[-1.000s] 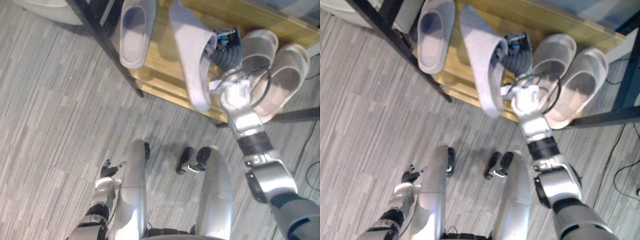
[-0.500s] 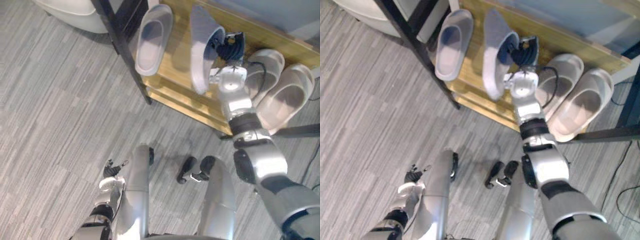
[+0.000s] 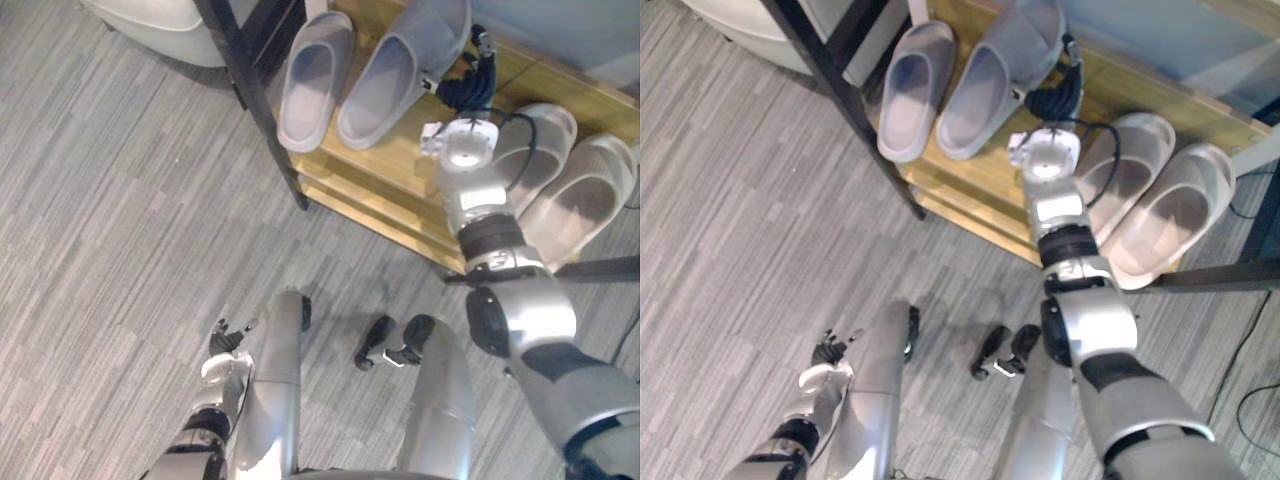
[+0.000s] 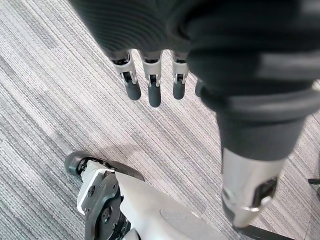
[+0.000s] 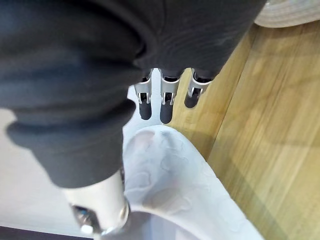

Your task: Organize the slippers on the shoe rack

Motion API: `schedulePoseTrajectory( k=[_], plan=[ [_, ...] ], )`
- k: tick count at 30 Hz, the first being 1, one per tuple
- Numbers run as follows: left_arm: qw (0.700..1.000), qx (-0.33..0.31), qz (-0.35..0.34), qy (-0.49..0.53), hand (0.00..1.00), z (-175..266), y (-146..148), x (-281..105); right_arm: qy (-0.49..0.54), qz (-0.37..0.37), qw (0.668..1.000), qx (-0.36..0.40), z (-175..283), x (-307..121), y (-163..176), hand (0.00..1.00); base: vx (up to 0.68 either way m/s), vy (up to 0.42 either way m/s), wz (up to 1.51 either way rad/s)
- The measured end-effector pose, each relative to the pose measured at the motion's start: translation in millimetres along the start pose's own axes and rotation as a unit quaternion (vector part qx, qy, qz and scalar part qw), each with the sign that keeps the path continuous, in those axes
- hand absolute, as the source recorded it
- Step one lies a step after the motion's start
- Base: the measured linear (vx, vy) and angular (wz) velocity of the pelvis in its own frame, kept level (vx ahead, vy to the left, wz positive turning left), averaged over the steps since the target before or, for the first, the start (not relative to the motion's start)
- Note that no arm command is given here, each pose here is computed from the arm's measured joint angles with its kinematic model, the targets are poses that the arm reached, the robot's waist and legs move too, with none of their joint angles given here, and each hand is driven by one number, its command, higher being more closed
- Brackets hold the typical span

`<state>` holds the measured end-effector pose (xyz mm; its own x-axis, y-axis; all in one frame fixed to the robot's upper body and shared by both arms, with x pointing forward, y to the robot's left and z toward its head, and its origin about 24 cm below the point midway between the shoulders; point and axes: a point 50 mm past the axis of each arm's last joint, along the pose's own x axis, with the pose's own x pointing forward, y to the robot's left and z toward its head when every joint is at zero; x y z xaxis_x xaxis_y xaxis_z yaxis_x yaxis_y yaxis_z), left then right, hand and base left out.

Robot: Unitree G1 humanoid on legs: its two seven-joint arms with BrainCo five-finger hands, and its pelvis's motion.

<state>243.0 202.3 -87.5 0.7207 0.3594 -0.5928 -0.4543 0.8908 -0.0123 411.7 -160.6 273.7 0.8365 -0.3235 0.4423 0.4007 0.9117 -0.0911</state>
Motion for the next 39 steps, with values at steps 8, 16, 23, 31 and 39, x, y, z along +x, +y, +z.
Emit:
schedulePoseTrajectory(
  k=[8, 16, 23, 31, 39],
  plan=[
    [1.0, 0.001, 0.0, 0.0, 0.0, -0.2, 0.5, 0.0, 0.011, 0.036, 0.999, -0.009, -5.4, -1.6, 7.6, 0.0, 0.0, 0.0, 0.0],
    [1.0, 0.0, 0.001, 0.0, 0.0, -0.4, 1.5, 0.1, 0.0, 0.083, 0.996, -0.034, -15.0, -12.3, 19.6, 0.0, 0.0, 0.0, 0.0],
    [1.0, 0.001, -0.004, 0.0, 0.0, 0.0, 1.3, 0.2, 0.032, 0.114, 0.992, 0.032, -36.9, -26.2, 19.3, 0.0, 0.0, 0.0, 0.0],
    [1.0, 0.004, -0.012, -0.002, 0.0, 0.6, 0.5, 0.3, 0.074, 0.12, 0.982, 0.123, -50.9, -36.3, 23.7, 0.0, 0.0, -0.002, 0.01],
    [1.0, -0.004, -0.008, 0.0, 0.0, -0.1, 1.2, 0.3, 0.082, 0.108, 0.975, 0.176, -54.4, -41.7, 24.4, 0.0, 0.0, 0.0, 0.0]
  ],
)
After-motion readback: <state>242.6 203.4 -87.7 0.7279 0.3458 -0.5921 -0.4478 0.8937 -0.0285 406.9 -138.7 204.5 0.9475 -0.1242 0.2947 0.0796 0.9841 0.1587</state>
